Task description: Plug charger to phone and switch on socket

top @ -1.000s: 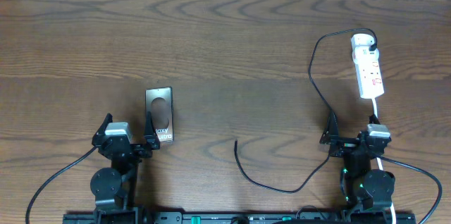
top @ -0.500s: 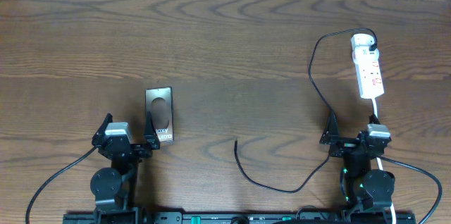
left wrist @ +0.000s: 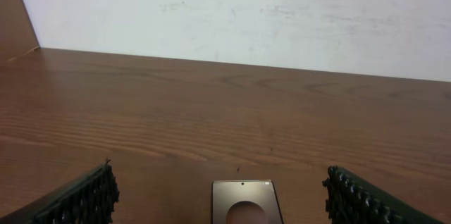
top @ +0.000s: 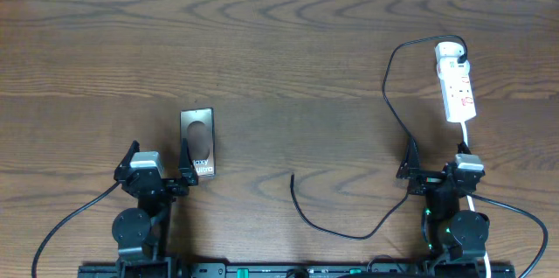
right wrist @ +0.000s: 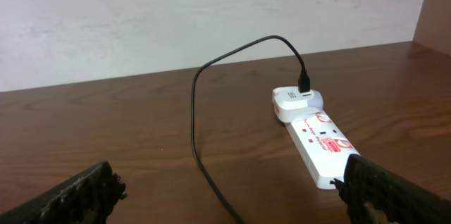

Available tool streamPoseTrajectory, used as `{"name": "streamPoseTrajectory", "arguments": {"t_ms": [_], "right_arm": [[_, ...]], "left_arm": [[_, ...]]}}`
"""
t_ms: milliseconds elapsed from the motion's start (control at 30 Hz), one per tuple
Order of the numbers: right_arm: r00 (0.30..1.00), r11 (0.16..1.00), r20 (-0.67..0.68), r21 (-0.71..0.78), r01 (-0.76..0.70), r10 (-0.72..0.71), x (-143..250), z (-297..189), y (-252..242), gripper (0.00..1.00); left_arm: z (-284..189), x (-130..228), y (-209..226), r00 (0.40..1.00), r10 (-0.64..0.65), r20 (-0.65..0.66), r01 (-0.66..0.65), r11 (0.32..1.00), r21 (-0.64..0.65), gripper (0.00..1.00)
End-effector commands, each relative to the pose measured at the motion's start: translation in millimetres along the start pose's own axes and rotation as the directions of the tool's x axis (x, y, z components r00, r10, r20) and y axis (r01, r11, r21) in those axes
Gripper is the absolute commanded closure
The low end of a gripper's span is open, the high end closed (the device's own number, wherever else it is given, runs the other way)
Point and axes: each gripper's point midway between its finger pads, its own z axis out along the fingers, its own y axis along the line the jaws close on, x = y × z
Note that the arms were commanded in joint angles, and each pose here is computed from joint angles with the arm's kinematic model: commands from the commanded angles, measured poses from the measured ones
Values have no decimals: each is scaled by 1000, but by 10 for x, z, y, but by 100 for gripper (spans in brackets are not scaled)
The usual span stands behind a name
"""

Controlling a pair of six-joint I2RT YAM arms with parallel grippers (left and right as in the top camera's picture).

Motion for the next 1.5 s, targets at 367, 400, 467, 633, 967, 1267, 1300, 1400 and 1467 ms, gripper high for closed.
{"name": "streamPoseTrajectory", "arguments": {"t_ms": [367, 400, 467, 633, 967, 1267, 1300, 1400, 1467], "right_arm": [[1000, 1000, 2, -3, 11, -11, -1, -4, 8, 1], [1000, 1000, 2, -3, 11, -11, -1, -4, 8, 1], [1000, 1000, 2, -3, 11, -11, -1, -4, 8, 1], [1000, 1000, 2, -3, 11, -11, -1, -4, 8, 1], [1000, 1000, 2, -3, 11, -11, -1, -4, 8, 1], [1000, 1000, 2, -3, 11, -11, -1, -4, 8, 1], [1000, 1000, 2, -3, 11, -11, -1, -4, 8, 1], [1000, 1000, 2, -3, 11, -11, -1, -4, 8, 1], [1000, 1000, 2, -3, 11, -11, -1, -4, 8, 1]], "left_arm": [[2, 143, -16, 999, 2, -47, -1, 1000, 14, 8], [2, 142, -15, 999, 2, -47, -1, 1000, 13, 8], [2, 143, -16, 999, 2, -47, -1, 1000, 14, 8], [2, 142, -15, 999, 2, -47, -1, 1000, 13, 8], [2, 143, -16, 999, 2, -47, -1, 1000, 14, 8], [2, 141, -1, 999, 2, -46, -2, 1000, 5, 8], [2, 139, 22, 999, 2, -45, -2, 1000, -8, 8], [2, 136, 36, 999, 2, -44, -2, 1000, -16, 8], [2, 136, 35, 999, 1, -44, -2, 1000, -15, 8]]}}
